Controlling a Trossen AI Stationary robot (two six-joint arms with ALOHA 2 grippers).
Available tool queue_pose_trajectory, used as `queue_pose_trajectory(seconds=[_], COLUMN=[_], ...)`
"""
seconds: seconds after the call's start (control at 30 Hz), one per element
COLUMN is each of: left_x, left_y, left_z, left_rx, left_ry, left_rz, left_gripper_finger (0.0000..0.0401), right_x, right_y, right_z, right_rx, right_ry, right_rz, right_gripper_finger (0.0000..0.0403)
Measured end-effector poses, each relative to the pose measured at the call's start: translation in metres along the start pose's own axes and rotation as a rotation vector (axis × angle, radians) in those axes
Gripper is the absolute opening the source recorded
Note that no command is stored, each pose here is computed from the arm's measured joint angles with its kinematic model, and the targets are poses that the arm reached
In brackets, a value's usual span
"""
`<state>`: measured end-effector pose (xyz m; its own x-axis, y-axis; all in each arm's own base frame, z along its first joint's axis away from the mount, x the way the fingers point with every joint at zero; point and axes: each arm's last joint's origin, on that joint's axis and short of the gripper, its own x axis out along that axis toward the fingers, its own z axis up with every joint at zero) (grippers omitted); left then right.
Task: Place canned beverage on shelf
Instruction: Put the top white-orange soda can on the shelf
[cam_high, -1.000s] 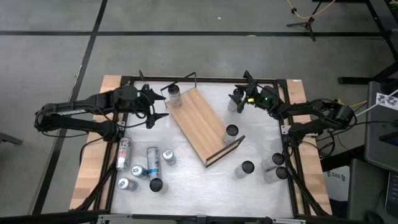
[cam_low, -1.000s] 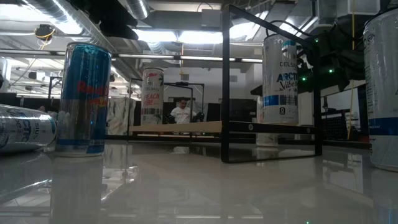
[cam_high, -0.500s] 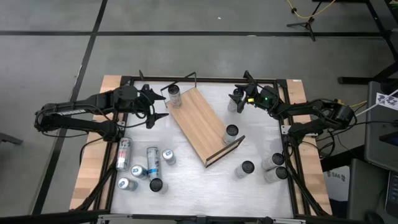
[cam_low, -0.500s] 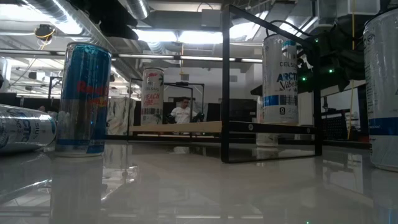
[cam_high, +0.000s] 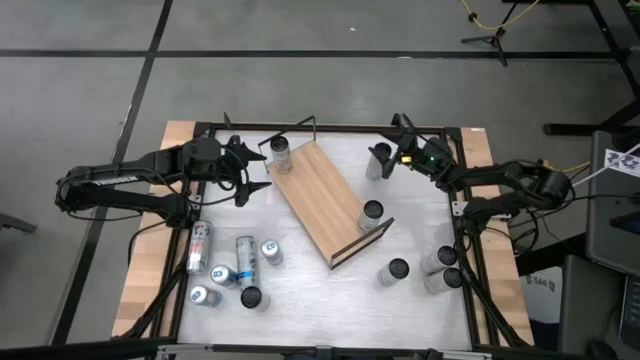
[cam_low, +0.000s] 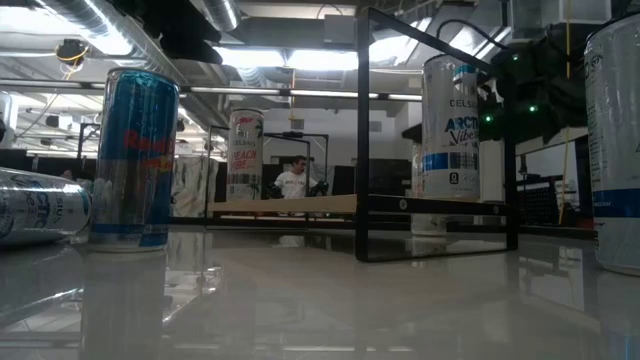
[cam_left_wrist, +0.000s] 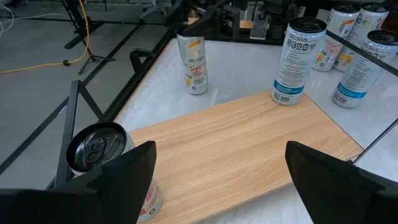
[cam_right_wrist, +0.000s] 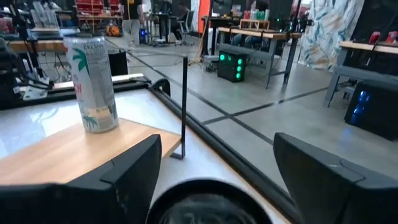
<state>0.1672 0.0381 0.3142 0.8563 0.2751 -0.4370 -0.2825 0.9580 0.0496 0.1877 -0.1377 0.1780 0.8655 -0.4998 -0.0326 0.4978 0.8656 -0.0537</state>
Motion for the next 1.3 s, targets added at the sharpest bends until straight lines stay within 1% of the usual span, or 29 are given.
queue_pose_trajectory(seconds=[0.43,0.5,0.57,0.63,0.7,0.83,0.9,0.97,1.07,1.13,1.3], left_x=[0.000,0.000,0.000,0.000,0.000,0.000,0.000,0.000,0.000,0.000,0.000], left_y=[0.000,0.000,0.000,0.000,0.000,0.000,0.000,0.000,0.000,0.000,0.000], left_z=[0.000,0.000,0.000,0.000,0.000,0.000,0.000,0.000,0.000,0.000,0.000], left_rx=[0.000,0.000,0.000,0.000,0.000,0.000,0.000,0.000,0.000,0.000,0.000], left_ry=[0.000,0.000,0.000,0.000,0.000,0.000,0.000,-0.001,0.000,-0.001,0.000], left_rz=[0.000,0.000,0.000,0.000,0.000,0.000,0.000,0.000,0.000,0.000,0.000], left_gripper_finger=[0.0350,0.0350,0.0350,0.0350,0.0350,0.0350,0.0350,0.0351,0.0350,0.0350,0.0350], right_x=[-0.018,-0.022,-0.023,-0.020,-0.014,-0.003,0.001,0.006,0.016,0.023,0.037], right_y=[0.000,0.000,0.000,-0.001,-0.003,-0.006,-0.008,-0.010,-0.013,-0.013,-0.013], right_z=[0.037,0.044,0.055,0.067,0.082,0.112,0.130,0.144,0.160,0.166,0.164], right_rx=[-0.018,0.010,0.050,0.061,0.064,0.080,0.092,0.107,0.112,0.117,0.140], right_ry=[-0.177,-0.213,-0.219,-0.170,-0.070,0.261,0.388,0.487,0.539,0.536,0.555], right_rz=[-0.011,-0.009,-0.005,-0.003,0.015,0.024,0.005,-0.022,-0.037,-0.021,0.045], right_gripper_finger=[0.0305,0.0305,0.0305,0.0305,0.0305,0.0305,0.0305,0.0305,0.0305,0.0305,0.0305])
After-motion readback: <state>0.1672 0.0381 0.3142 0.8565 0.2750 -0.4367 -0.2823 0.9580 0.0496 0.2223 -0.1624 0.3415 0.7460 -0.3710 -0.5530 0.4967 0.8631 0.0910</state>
